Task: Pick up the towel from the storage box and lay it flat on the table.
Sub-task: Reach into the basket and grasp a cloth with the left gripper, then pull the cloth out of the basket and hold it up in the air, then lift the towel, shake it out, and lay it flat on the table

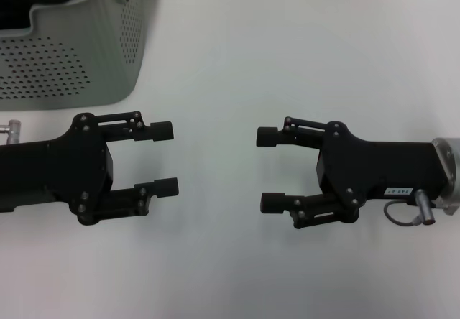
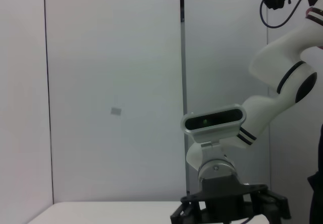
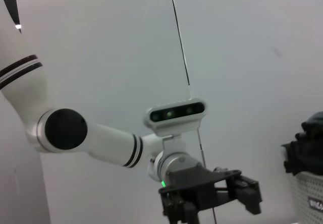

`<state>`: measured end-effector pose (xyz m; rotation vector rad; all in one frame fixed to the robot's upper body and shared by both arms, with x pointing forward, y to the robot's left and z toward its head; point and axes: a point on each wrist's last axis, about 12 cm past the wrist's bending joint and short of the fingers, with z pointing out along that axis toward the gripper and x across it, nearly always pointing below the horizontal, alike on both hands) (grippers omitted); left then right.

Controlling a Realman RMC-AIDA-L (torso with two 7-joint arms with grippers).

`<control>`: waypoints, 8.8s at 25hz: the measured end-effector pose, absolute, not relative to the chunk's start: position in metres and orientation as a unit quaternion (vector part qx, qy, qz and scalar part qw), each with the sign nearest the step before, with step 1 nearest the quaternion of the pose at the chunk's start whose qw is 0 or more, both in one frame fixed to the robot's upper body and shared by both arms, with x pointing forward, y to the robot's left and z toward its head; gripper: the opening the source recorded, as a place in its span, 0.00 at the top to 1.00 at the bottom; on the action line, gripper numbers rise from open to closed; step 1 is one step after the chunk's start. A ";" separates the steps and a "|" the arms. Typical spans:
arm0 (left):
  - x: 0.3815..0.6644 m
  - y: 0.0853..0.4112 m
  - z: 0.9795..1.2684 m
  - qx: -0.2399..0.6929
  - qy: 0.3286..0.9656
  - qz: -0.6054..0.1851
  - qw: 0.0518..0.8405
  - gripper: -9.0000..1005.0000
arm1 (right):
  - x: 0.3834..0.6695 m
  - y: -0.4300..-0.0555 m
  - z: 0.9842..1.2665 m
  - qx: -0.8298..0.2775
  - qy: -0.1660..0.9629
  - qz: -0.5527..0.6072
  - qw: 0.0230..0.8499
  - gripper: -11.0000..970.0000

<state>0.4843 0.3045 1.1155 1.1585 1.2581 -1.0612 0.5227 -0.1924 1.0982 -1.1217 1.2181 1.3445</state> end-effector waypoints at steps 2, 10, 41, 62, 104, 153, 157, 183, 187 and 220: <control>0.484 0.304 1.115 0.487 0.527 -0.445 0.537 0.37 | 0.524 -0.194 1.100 -0.463 0.497 0.551 0.484 0.10; 0.484 0.305 1.115 0.484 0.529 -0.447 0.536 0.37 | 0.526 -0.193 1.103 -0.471 0.489 0.548 0.488 0.10; 0.528 0.330 1.197 0.351 0.602 -0.335 0.634 0.38 | 0.531 -0.193 1.101 -0.458 0.499 0.532 0.507 0.10; 0.548 0.369 1.246 0.324 0.759 0.010 0.564 0.38 | 0.519 -0.211 1.084 -0.414 0.537 0.515 0.524 0.10; 0.574 0.335 1.229 0.346 0.740 0.125 0.563 0.64 | 0.504 -0.233 1.079 -0.338 0.543 0.512 0.574 0.10; 0.533 0.319 1.270 0.249 0.592 -0.363 0.675 0.98 | 0.559 -0.072 1.142 -0.571 0.078 -0.185 0.796 0.17; 0.535 0.319 1.269 0.249 0.590 -0.364 0.676 0.98 | 0.569 -0.064 1.150 -0.580 0.070 -0.189 0.790 0.18; 0.537 0.333 1.258 0.227 0.608 -0.362 0.669 0.98 | 0.558 -0.062 1.148 -0.566 0.085 -0.169 0.802 0.87; 0.536 0.340 1.247 0.216 0.625 -0.362 0.657 0.98 | 0.547 -0.066 1.150 -0.534 0.115 -0.124 0.828 0.92; 0.515 0.290 1.197 0.419 0.647 -0.491 0.406 0.71 | 0.558 -0.173 1.237 -0.430 0.286 0.413 0.750 0.99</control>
